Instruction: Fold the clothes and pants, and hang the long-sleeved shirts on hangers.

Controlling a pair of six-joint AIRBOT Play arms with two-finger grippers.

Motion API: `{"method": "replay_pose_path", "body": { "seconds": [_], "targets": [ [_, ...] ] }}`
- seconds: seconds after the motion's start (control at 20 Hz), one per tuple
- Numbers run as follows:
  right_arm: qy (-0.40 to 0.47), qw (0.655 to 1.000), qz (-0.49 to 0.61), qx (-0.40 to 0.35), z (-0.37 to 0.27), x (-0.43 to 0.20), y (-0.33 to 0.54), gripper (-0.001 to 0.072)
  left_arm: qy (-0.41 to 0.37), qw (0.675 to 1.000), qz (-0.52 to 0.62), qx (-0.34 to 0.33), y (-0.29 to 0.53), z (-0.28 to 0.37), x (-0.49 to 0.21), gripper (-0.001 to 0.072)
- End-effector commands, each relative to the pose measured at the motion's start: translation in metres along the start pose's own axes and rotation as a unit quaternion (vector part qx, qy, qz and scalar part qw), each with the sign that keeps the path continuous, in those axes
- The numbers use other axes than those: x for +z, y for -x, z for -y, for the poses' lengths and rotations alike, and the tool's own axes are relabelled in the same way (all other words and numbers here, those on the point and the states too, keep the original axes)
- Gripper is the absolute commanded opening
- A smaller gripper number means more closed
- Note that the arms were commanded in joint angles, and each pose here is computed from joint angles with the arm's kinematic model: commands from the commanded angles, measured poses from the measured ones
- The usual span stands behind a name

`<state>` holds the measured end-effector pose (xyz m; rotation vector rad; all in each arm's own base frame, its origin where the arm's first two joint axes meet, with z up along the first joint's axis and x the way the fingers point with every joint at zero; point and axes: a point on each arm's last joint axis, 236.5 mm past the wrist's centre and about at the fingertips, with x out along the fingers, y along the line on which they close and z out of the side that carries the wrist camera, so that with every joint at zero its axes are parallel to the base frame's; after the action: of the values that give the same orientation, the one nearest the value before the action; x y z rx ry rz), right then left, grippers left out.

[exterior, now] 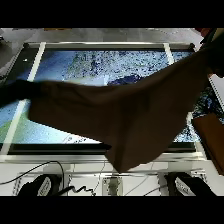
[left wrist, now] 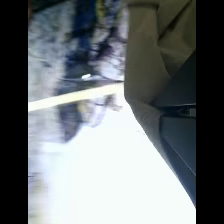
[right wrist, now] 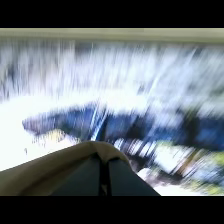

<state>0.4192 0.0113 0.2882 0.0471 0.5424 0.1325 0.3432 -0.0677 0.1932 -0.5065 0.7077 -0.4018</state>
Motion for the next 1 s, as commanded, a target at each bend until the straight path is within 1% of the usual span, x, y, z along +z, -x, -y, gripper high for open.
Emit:
{"method": "replay_pose_path", "body": {
  "seconds": [0.0, 0.1, 0.2, 0.25, 0.3, 0.35, 0.4, 0.45, 0.55, 0.65, 0.7, 0.75, 0.8, 0.95],
  "targets": [
    [-0.060, 0.990, -0.123, 0.032, 0.013, -0.073, -0.137, 0.0012, 0.090, 0.993, -0.079, 0.022, -0.091, -0.056, -0.074, 0.0018],
    [-0.094, 0.985, -0.143, 0.039, 0.020, -0.103, -0.193, 0.0013, 0.134, 0.988, -0.063, 0.050, -0.137, -0.086, -0.087, 0.0019],
    [-0.122, 0.981, -0.143, 0.041, 0.025, -0.120, -0.230, 0.0013, 0.192, 0.979, -0.014, 0.070, -0.172, -0.108, -0.075, 0.0019],
    [-0.128, 0.982, -0.134, 0.036, 0.029, -0.122, -0.241, 0.0013, 0.220, 0.972, 0.015, 0.083, -0.183, -0.122, -0.067, 0.0031],
    [-0.132, 0.982, -0.129, 0.033, 0.031, -0.122, -0.246, 0.0049, 0.233, 0.967, 0.037, 0.098, -0.190, -0.135, -0.059, 0.0124],
    [-0.139, 0.981, -0.130, 0.031, 0.032, -0.122, -0.246, 0.0197, 0.237, 0.964, 0.048, 0.110, -0.195, -0.145, -0.055, 0.0415],
    [-0.137, 0.982, -0.130, 0.026, 0.035, -0.122, -0.245, 0.0367, 0.237, 0.963, 0.050, 0.115, -0.197, -0.150, -0.053, 0.0690],
    [-0.124, 0.983, -0.137, 0.016, 0.042, -0.125, -0.242, 0.0409, 0.231, 0.964, 0.052, 0.118, -0.196, -0.155, -0.050, 0.0707],
    [-0.080, 0.982, -0.172, -0.022, 0.067, -0.139, -0.227, 0.0408, 0.179, 0.974, 0.058, 0.123, -0.182, -0.162, -0.038, 0.0707],
    [-0.063, 0.970, -0.228, -0.059, 0.101, -0.161, -0.202, 0.0400, 0.153, 0.979, 0.046, 0.124, -0.160, -0.172, -0.033, 0.0700],
    [-0.066, 0.960, -0.262, -0.073, 0.117, -0.176, -0.187, 0.0296, 0.135, 0.982, 0.017, 0.130, -0.147, -0.182, -0.041, 0.0697],
    [-0.075, 0.948, -0.299, -0.077, 0.131, -0.194, -0.172, 0.0199, 0.122, 0.983, -0.024, 0.135, -0.134, -0.191, -0.057, 0.0669],
    [-0.080, 0.937, -0.332, -0.074, 0.141, -0.210, -0.158, 0.0197, 0.123, 0.980, -0.080, 0.133, -0.121, -0.199, -0.082, 0.0601],
    [-0.102, 0.902, -0.418, -0.035, 0.154, -0.260, -0.120, 0.0197, 0.171, 0.959, -0.204, 0.098, -0.090, -0.204, -0.141, 0.0606]
  ]
}}
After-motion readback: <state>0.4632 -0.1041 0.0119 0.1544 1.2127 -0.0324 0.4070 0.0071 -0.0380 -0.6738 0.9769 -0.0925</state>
